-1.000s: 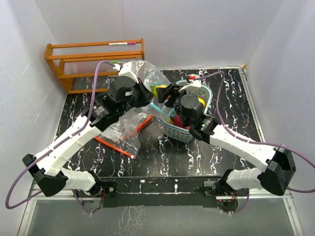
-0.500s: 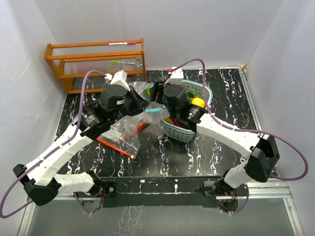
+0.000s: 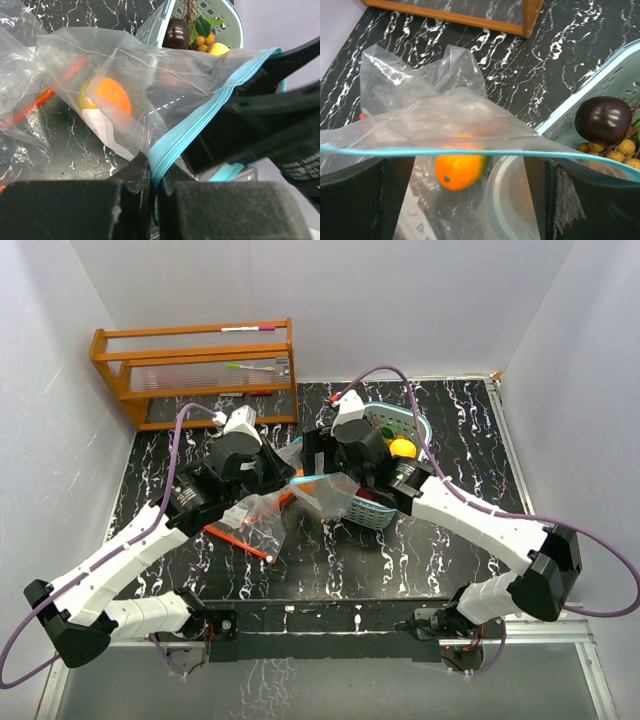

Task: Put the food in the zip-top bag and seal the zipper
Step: Place the fake fruit in the zipper food storage bag, then pick up the fake fruit from the bin.

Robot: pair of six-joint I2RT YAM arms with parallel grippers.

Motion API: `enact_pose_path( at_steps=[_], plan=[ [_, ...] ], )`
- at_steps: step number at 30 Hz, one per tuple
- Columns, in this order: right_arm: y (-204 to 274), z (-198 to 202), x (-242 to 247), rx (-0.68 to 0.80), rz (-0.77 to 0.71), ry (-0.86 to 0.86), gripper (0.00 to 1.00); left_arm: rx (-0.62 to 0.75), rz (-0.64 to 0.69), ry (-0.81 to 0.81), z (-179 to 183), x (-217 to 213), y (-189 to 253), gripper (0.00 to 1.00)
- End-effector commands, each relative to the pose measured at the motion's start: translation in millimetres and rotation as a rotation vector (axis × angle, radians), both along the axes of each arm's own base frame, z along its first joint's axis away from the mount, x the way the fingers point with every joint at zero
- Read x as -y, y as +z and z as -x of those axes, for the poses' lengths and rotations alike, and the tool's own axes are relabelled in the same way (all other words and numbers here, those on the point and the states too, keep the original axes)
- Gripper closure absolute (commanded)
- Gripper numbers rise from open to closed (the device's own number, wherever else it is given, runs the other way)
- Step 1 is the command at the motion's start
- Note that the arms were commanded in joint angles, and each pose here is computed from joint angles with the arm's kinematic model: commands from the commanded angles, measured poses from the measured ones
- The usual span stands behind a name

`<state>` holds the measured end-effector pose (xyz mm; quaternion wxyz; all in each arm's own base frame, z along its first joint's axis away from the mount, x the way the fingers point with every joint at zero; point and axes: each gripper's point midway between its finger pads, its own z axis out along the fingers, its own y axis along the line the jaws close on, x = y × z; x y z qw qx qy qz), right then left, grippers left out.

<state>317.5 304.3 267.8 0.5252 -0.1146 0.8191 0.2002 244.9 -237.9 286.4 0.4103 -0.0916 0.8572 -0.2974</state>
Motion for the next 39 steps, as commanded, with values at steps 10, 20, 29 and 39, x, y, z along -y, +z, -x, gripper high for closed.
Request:
enact_pose_path(
  at_steps=[10,20,29,39],
  plan=[
    [102.9,73.1,-11.3,0.178,-0.238,0.397,0.06,0.044,-0.042,0.06,-3.8,-18.9,0.4,1.0],
    [151.4,89.5,3.4,0.29,-0.432,0.386,0.04,0.044,-0.024,0.043,-5.5,-11.7,2.5,1.0],
    [102.7,-1.5,119.8,0.21,-0.056,-0.406,0.01,0.054,-0.039,0.066,3.0,-28.0,10.3,1.0],
    [10.3,-55.9,171.5,-0.053,0.089,-0.568,0.01,0.05,-0.041,0.084,12.1,-40.7,8.9,1.0]
  ],
)
